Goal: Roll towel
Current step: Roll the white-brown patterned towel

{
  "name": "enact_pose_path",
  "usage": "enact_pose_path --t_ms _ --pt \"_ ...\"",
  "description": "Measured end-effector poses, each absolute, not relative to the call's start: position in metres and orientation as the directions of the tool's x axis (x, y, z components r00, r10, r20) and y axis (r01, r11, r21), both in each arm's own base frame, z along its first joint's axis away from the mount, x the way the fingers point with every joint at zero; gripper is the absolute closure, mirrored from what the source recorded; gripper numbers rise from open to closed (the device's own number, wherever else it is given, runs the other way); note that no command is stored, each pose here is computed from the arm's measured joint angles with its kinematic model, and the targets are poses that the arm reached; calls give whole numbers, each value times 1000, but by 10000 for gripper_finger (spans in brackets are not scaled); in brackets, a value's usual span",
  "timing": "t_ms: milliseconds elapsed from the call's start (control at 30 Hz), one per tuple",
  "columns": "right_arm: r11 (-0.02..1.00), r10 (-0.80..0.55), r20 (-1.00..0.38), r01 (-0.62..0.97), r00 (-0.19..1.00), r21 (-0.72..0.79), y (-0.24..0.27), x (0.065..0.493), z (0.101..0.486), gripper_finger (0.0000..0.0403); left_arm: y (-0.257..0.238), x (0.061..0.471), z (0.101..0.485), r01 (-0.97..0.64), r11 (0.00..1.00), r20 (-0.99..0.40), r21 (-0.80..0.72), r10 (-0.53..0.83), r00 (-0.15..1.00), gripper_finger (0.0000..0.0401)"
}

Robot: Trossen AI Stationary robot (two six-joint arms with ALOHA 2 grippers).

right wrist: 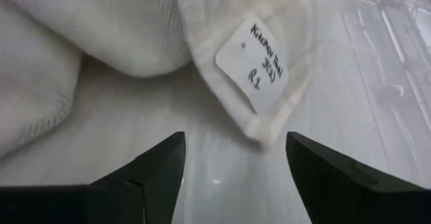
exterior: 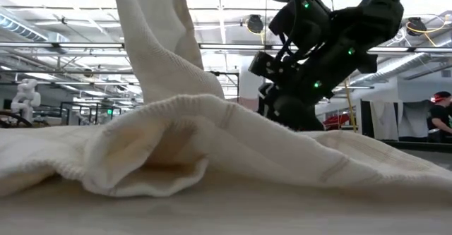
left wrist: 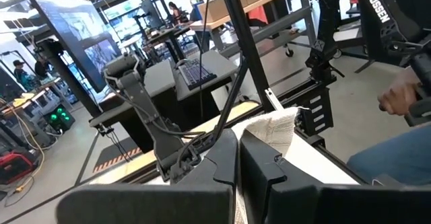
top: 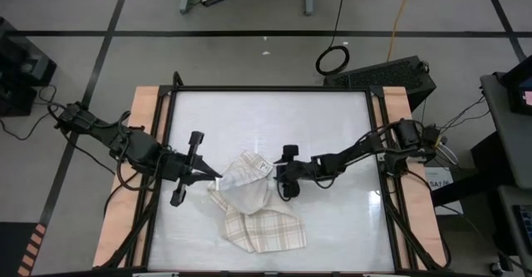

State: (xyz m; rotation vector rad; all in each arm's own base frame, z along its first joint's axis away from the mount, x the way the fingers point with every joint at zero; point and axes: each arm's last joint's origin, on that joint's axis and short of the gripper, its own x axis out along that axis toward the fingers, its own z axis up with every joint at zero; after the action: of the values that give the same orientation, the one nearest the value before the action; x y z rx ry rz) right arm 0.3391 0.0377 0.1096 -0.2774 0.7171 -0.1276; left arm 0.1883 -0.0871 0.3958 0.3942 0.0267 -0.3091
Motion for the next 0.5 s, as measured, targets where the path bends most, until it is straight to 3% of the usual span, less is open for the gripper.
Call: enact_pose_path --t_ms 367,500 --pt "965 -170 -627 1 760 -261 22 346 97 218 -87 188 396 300 878 -85 374 -289 953 393" --pt "968 -164 -626 4 763 -250 19 347 96 262 -87 188 396 299 878 -85 375 -289 954 393"
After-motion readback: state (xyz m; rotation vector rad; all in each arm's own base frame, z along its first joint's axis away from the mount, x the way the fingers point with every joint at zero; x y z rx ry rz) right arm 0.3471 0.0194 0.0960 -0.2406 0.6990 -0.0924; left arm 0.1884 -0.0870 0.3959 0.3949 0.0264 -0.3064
